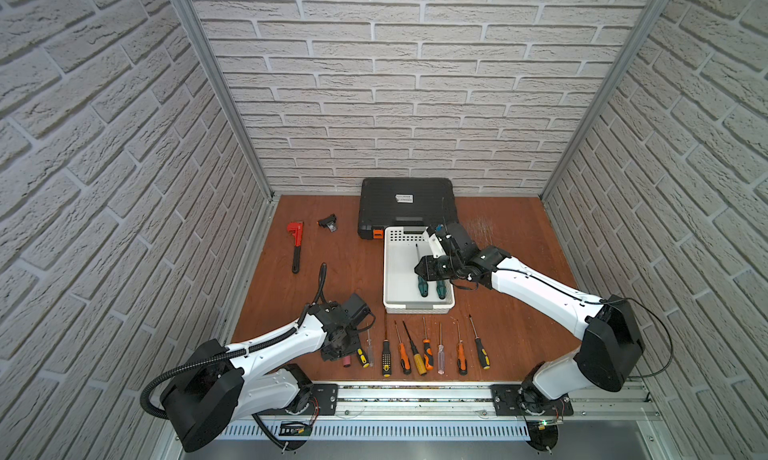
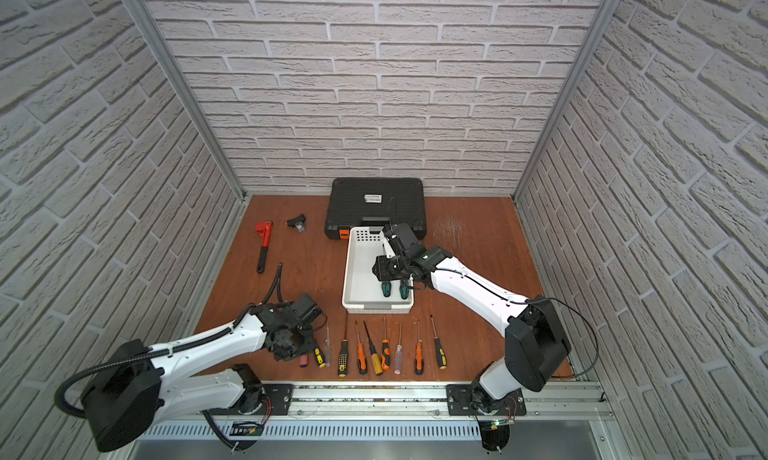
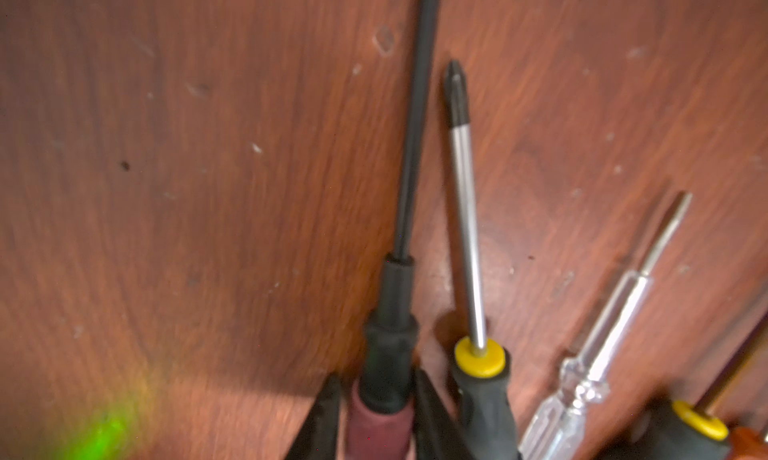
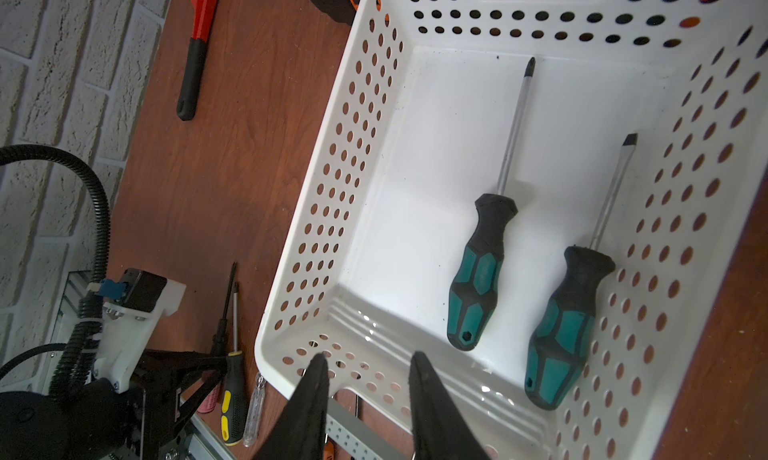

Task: Put the screwdriver in the bin
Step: 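Close the left gripper on the pink-handled screwdriver and lift it, then carry the pink-handled screwdriver over the bin with the left gripper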

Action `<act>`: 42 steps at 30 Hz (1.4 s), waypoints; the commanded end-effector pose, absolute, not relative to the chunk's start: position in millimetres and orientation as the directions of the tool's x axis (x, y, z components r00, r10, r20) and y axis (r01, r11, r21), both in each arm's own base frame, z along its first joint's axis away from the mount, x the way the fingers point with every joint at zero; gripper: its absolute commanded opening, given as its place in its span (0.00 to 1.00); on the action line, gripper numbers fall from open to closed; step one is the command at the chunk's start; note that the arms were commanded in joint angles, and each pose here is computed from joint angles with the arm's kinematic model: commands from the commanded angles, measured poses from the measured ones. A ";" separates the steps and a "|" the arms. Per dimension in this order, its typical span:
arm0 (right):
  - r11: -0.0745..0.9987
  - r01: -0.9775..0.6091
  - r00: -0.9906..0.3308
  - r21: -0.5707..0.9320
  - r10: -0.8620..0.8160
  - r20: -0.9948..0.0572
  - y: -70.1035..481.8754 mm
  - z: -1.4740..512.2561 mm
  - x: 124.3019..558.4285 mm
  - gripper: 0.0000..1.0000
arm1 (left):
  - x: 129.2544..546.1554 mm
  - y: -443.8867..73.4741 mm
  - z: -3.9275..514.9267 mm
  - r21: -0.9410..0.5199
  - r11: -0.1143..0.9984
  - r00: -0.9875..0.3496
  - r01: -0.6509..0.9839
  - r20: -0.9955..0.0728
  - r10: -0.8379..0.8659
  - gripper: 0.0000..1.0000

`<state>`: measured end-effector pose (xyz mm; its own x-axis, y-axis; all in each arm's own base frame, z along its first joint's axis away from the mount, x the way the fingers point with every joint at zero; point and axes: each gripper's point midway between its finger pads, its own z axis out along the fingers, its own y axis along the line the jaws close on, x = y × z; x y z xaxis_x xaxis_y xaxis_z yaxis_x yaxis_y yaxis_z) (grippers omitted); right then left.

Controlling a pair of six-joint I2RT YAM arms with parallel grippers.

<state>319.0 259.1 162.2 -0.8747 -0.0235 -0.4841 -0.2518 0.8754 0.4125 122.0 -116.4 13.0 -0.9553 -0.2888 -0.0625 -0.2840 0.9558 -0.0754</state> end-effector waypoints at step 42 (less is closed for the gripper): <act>0.903 -0.229 -0.841 0.363 0.004 -0.542 228.0 173.7 293.0 0.32 | 309.8 -300.5 169.5 -0.404 0.878 -0.933 0.258 -0.341 0.117 0.04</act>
